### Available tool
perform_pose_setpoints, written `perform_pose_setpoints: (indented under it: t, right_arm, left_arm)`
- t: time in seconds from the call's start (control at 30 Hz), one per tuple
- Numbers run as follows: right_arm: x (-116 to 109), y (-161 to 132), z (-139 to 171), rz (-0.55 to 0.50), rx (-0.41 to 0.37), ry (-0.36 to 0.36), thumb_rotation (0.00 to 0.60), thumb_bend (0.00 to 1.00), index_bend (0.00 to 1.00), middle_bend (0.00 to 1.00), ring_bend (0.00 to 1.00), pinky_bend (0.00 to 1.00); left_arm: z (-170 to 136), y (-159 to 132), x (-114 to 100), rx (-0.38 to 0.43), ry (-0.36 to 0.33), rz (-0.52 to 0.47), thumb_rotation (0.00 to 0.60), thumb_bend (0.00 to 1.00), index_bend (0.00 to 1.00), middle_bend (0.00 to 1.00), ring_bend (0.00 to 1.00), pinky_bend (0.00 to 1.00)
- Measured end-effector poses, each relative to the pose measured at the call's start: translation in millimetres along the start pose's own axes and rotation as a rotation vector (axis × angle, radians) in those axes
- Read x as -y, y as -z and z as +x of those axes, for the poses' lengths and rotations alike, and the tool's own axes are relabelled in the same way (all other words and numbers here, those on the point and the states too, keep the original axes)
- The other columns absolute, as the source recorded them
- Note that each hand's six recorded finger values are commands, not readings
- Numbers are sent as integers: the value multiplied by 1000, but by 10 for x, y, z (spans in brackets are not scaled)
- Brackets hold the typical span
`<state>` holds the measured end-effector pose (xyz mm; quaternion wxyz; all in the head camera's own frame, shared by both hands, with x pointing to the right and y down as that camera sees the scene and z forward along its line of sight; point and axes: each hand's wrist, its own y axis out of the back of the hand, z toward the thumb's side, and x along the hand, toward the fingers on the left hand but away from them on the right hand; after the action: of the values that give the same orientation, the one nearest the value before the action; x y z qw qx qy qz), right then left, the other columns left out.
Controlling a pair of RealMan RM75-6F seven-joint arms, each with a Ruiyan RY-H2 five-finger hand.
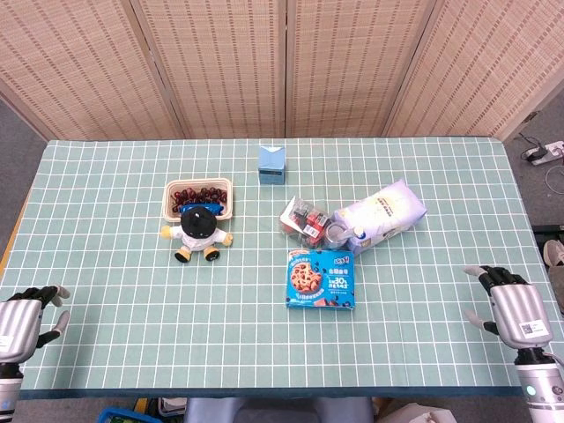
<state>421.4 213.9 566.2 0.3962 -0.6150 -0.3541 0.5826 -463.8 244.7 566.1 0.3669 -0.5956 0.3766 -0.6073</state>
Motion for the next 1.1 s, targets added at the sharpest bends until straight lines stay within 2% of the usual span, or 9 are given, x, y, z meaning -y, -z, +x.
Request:
perform_pose_setpoints:
  t: [0.43,0.5,0.6,0.7,0.83,0.97,1.1]
  right_arm:
    - [49,-22,-58,-30,-20,-19,600,13,295,351,296,450]
    - [49,-26,-90,-41,-29,-9,600,29,285,374,328,509]
    - [44,-68,-138,-53,-46,20,600,93,228,460,482,680]
    - [38,-154,-190,-75,-64,48,600,267,169,626,681,830]
    - [48,-293,-268,-87,-84,65,600,585,106,840,895,980]
    - [44,-461,-359,-71,-100,69,600,735,97,945,993,1000]
    - [51,-682,-488,-59,-112,71,600,793,97,982,1000,1000]
  left_arm:
    - [11,-16,20,3,8,-4,600,344,526,519,443,515]
    - [13,-13,22,1,10,-7,600,344,526,519,443,515]
    - [16,-8,14,0,9,-14,600,344,526,519,443,515]
    - [17,-1,-7,0,6,-24,600,344,526,519,443,515]
    - [13,-1,-49,3,-3,-37,600,344,526,519,443,515]
    - [14,6,-88,4,-10,-47,600,344,526,519,443,515]
    - [15,8,-105,6,-8,-50,600,344,526,519,443,515]
